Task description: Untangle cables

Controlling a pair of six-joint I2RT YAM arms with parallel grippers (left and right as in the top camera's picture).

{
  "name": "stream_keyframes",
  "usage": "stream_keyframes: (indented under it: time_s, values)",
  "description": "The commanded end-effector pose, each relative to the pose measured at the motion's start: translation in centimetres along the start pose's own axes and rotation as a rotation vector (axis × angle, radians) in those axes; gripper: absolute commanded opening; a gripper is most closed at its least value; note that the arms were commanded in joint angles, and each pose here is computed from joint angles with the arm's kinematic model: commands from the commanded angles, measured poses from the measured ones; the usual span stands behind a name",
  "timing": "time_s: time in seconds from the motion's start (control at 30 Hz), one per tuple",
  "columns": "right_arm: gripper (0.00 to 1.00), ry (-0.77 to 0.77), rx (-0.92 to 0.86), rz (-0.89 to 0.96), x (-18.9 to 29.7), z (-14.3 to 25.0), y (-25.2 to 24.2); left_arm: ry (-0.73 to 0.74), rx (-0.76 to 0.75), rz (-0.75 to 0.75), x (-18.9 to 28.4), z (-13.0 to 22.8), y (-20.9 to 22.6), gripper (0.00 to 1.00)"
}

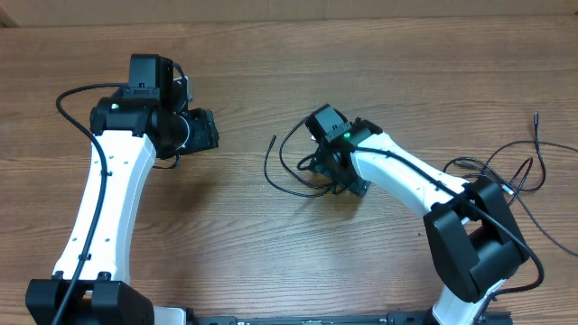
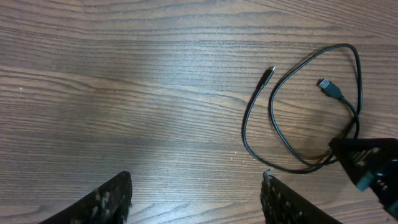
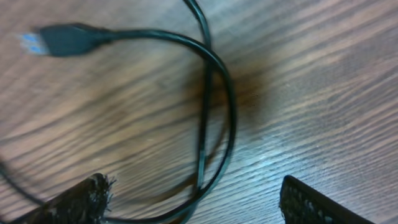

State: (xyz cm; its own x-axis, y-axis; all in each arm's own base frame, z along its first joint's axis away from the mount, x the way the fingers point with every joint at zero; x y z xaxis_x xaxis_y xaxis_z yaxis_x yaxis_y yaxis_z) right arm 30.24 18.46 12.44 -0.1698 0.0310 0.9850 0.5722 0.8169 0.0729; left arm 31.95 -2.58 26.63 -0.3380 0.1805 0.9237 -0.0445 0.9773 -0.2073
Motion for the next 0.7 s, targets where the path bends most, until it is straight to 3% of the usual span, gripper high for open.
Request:
stream_keyframes:
  time_s: [0.0, 0.2, 0.37, 0.53, 0.67]
  values:
    - [0.87, -0.012, -0.035, -0.002, -0.8, 0.5, -0.6, -0.009, 0.009, -0.008, 0.2, -0.1, 0.0, 0.66]
    - [0.84, -0.019, -0.038, -0.022, -1.3, 0.6, -0.6, -0.009, 0.009, -0.012, 0.2, -0.1, 0.1, 0.67]
    - [0.65, -0.017, -0.036, -0.019, -1.4, 0.8, -0.7, -0.009, 0.009, -0.013, 0.2, -0.1, 0.1, 0.67]
    - [0.59, -0.007, -0.055, 0.002, -2.4, 1.8, -1.4, -0.009, 0.009, -0.013, 0.2, -0.1, 0.1, 0.67]
    - [0.45, -0.001, -0.059, 0.016, -3.1, 2.5, -2.1, -0.009, 0.009, -0.013, 0.2, -0.1, 0.1, 0.67]
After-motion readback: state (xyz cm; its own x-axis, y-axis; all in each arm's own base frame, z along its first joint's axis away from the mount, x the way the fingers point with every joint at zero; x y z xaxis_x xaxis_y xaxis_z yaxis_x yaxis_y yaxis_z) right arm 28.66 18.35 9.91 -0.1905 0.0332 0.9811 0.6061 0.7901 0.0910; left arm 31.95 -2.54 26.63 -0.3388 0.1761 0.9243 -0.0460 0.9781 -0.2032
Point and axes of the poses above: each gripper's point midway between its finger pads, its own x axis back along the fingers, its own y axis along the line the jaws close on, z = x × y, the point moved 10 cm from there along x, back along the fingers, and after that the axes turned 6 degrees about -x, right-handed, at the moved point
